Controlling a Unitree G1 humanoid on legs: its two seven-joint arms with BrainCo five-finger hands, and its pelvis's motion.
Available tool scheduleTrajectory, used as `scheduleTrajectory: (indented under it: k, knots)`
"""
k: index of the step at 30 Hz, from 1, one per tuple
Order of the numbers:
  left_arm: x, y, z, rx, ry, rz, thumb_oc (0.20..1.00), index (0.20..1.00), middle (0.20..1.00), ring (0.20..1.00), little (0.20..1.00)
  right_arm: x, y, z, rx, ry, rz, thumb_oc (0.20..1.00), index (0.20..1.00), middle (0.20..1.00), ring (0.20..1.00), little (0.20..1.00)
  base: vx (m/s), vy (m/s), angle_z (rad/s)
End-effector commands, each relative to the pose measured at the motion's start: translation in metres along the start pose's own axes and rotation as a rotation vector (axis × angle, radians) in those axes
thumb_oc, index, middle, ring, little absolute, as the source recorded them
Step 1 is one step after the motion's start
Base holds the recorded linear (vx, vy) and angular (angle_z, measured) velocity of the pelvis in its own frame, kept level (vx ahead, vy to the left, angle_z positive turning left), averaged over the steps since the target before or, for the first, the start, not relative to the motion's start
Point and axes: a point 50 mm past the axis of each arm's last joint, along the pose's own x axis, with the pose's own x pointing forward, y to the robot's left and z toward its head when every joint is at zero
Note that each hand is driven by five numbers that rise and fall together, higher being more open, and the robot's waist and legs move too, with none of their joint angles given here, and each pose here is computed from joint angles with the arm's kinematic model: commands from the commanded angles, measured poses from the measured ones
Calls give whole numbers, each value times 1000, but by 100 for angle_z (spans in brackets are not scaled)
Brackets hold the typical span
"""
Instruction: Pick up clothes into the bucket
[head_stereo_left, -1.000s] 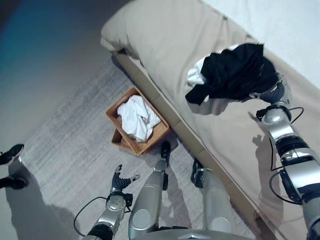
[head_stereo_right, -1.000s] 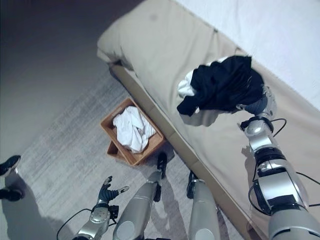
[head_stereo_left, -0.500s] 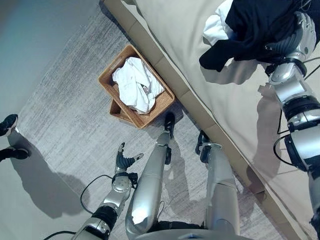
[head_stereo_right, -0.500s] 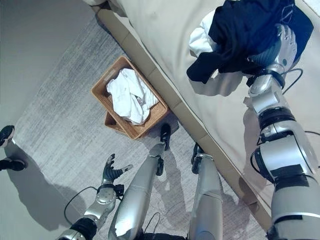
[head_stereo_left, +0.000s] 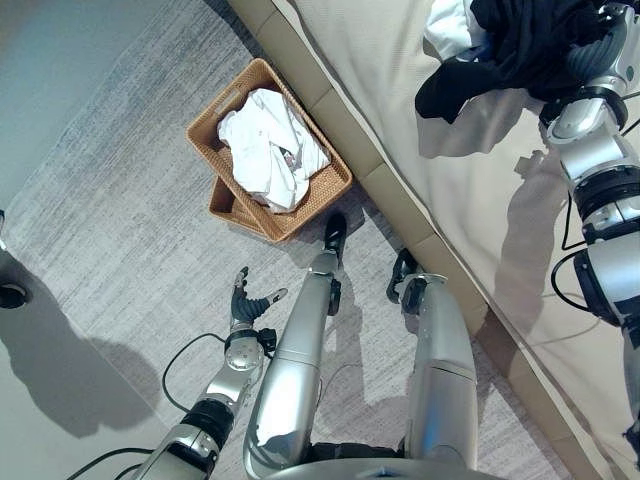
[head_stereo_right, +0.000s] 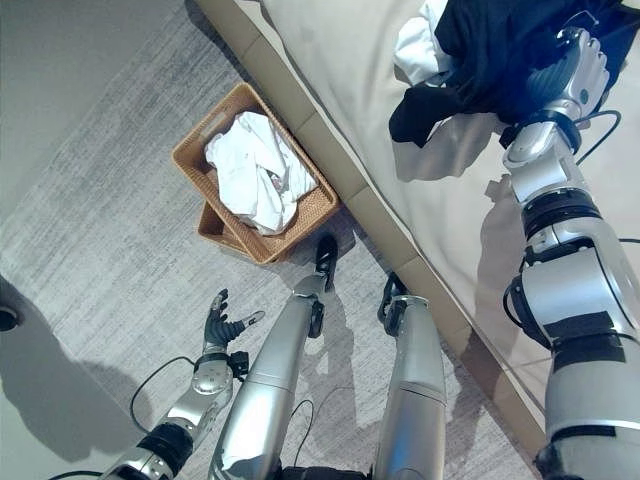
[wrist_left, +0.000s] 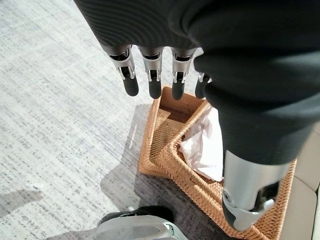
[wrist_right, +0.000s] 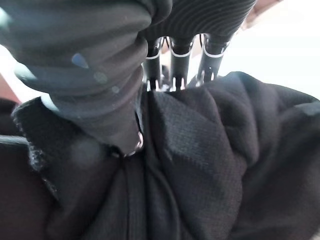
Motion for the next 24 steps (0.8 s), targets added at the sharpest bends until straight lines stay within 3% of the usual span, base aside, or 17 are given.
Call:
scheduleTrajectory:
  k: [1,13,24]
  knots:
    - [-8,6,-13,3,27,31,1000,1000,1000,1000,1000,16,-36,28,114,-141,-139,200,200,200,200,200,-40,-42,-1]
    - [3,20,-5,28,-10,42,1000,1000,1000,1000,1000,19,-100,91,321,-422,-324,200,200,200,200,200,-62,-10,-6]
    - [-2,32,9,66,-120,-65,1000,1000,1000,1000,1000,12,-115,95,344,-510,-322,200,200,200,200,200,44,-1,-12]
